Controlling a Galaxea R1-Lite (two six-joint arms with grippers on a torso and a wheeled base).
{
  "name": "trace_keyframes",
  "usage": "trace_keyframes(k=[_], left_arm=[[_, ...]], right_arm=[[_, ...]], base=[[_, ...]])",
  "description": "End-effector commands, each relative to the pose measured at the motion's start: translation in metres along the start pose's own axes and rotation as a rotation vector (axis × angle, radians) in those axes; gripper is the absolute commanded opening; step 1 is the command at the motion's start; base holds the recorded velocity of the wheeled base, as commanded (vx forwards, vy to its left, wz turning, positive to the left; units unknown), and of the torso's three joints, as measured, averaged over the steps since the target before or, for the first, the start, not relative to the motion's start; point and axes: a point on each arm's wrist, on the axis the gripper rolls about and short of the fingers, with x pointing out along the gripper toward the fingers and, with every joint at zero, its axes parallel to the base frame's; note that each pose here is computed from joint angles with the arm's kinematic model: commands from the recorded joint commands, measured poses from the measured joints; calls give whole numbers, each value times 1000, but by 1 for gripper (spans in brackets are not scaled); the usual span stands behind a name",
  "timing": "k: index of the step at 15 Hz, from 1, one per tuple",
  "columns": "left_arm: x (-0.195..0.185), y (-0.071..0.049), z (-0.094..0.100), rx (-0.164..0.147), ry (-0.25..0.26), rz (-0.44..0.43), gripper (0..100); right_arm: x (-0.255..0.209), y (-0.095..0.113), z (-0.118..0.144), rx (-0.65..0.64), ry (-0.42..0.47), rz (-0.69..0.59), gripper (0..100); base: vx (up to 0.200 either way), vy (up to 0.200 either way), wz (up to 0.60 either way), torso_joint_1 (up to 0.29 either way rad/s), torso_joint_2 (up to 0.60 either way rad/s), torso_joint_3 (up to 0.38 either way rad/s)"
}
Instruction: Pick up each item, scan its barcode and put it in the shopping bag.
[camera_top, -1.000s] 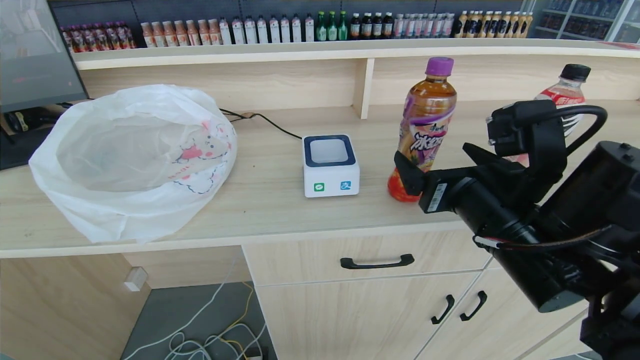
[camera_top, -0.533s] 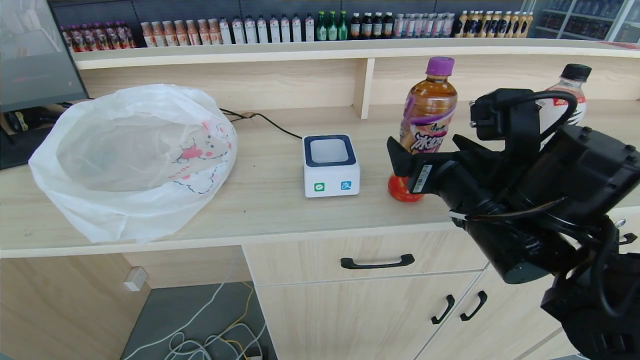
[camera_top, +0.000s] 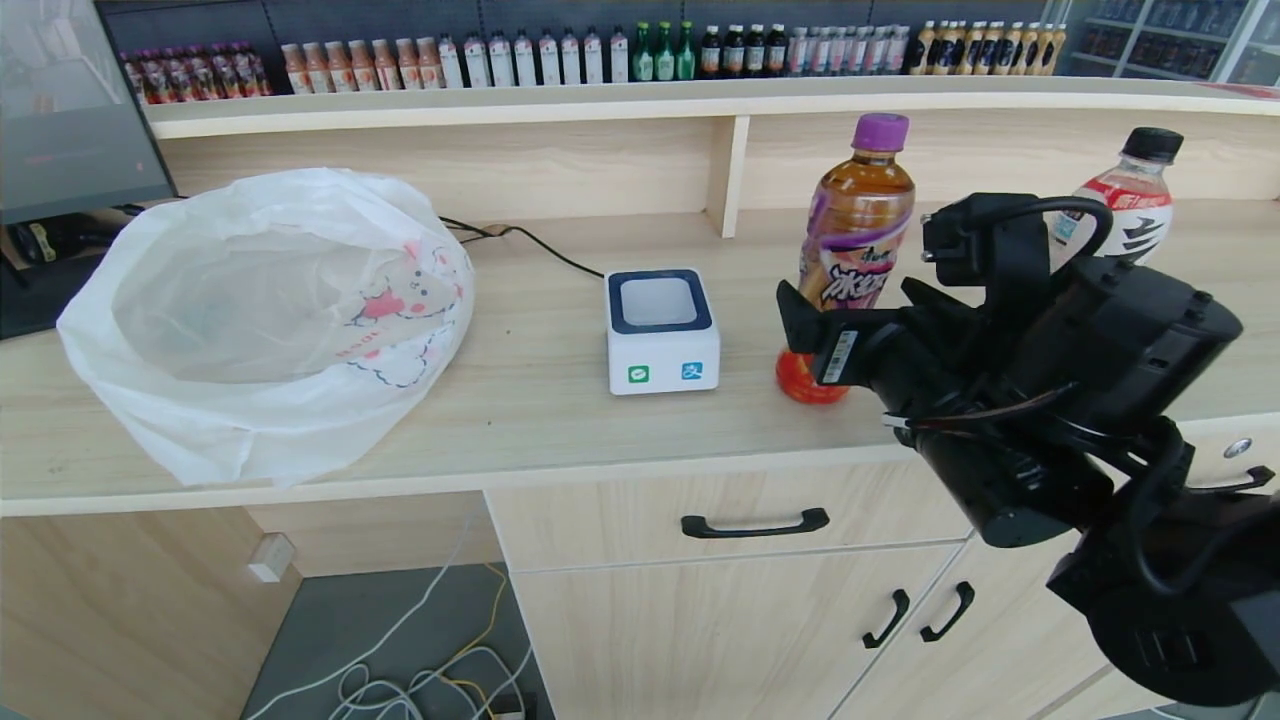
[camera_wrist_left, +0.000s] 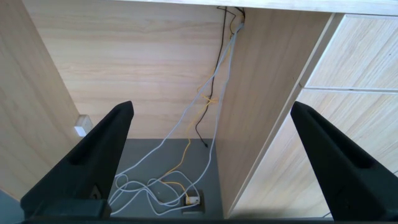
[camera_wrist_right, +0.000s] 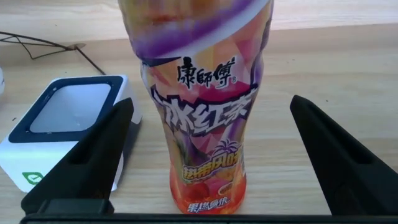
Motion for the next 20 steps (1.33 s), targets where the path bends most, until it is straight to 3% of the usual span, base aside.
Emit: trace_keyframes(k=[1, 5, 20], left_arm=[[0, 0, 0, 0, 0, 0, 100], [0, 0, 0, 0, 0, 0, 100], [0, 0, 0, 0, 0, 0, 100]], right_arm=[[5, 2, -5, -4, 6, 9, 100], [18, 5, -8, -3, -4, 24, 100], [35, -20, -15, -28, -4, 44, 100]], base=[[0, 0, 0, 0, 0, 0], [0, 0, 0, 0, 0, 0], [0, 0, 0, 0, 0, 0]])
